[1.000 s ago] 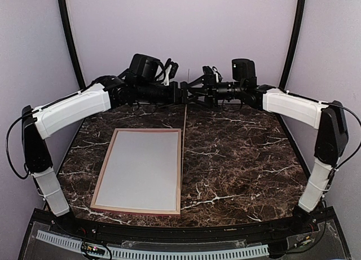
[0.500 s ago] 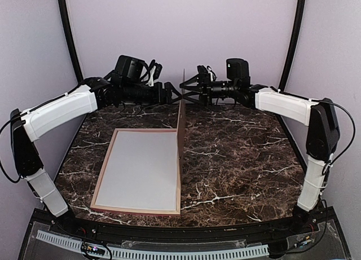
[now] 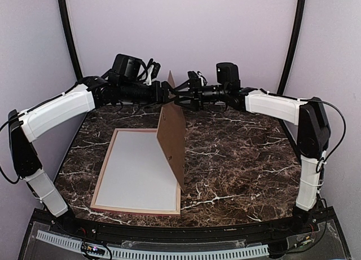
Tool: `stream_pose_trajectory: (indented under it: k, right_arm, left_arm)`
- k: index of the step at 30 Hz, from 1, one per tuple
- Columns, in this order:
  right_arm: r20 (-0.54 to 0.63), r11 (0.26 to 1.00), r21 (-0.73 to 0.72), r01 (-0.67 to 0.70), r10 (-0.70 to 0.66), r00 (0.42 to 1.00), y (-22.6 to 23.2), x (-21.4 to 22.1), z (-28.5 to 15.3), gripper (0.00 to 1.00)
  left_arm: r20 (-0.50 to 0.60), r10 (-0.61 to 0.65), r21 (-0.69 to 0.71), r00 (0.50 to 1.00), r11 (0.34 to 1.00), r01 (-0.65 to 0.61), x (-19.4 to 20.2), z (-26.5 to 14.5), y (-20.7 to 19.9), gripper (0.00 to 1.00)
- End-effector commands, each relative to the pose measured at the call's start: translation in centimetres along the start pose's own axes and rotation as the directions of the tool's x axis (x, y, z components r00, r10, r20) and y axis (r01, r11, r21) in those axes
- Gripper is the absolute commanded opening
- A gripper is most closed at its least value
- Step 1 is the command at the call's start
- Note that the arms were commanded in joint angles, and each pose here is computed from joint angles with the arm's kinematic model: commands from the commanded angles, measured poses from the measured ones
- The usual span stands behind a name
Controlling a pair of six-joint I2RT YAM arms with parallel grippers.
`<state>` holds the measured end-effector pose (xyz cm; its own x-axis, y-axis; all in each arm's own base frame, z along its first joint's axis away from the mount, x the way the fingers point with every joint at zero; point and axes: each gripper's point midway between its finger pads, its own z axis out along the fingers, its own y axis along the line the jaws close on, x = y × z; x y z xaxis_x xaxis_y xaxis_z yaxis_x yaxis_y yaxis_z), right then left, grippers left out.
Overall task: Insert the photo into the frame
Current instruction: Pass from the right arm to the left, then move the frame body to the center of the board.
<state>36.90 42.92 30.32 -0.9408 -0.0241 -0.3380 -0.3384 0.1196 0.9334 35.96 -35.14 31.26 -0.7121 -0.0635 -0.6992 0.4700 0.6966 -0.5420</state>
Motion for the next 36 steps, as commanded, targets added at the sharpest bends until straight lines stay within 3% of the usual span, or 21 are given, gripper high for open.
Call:
stream_pose_trajectory:
  k: [1, 5, 15, 20, 24, 30, 36]
  right_arm:
    - [0.013, 0.997, -0.046, 0.065, -0.065, 0.998, 2.1, -0.3, -0.5, 0.58]
    - [0.034, 0.998, -0.009, 0.058, -0.057, 0.998, 1.1, -0.3, -1.8, 0.58]
    - [0.084, 0.99, 0.136, 0.036, -0.047, 0.995, -2.7, 0.2, -5.8, 0.58]
    - [0.089, 0.986, 0.164, -0.003, -0.012, 0.996, -5.1, 1.1, -6.8, 0.58]
    - [0.093, 0.984, 0.178, -0.024, 0.007, 0.996, -6.4, 1.6, -7.2, 0.58]
    - [0.097, 0.979, 0.197, -0.043, 0.024, 0.995, -7.7, 2.2, -7.7, 0.58]
    - [0.117, 0.963, 0.268, -0.029, -0.003, 0.993, -8.6, 2.5, -8.9, 0.57]
  left_arm:
    - [-0.019, -0.003, -0.008, 1.0, 1.0, 0.002, 0.5, -0.1, 0.7, 0.68]
    - [-0.036, -0.004, -0.015, 0.999, 1.0, 0.004, 1.0, 0.2, 1.4, 0.55]
    - [-0.087, -0.014, -0.062, 0.996, 0.998, 0.008, 2.3, 1.0, 3.8, 0.39]
    - [-0.093, -0.019, -0.086, 0.996, 0.996, 0.011, 2.5, 0.9, 5.0, 0.31]
    - [-0.096, -0.029, -0.104, 0.995, 0.994, 0.019, 2.9, 0.7, 6.0, 0.17]
    - [-0.11, -0.061, -0.128, 0.992, 0.991, 0.046, 4.1, 0.5, 7.7, 0.05]
    - [-0.074, -0.152, -0.023, 0.986, 0.988, 0.15, 4.6, -0.4, 8.0, 0.0]
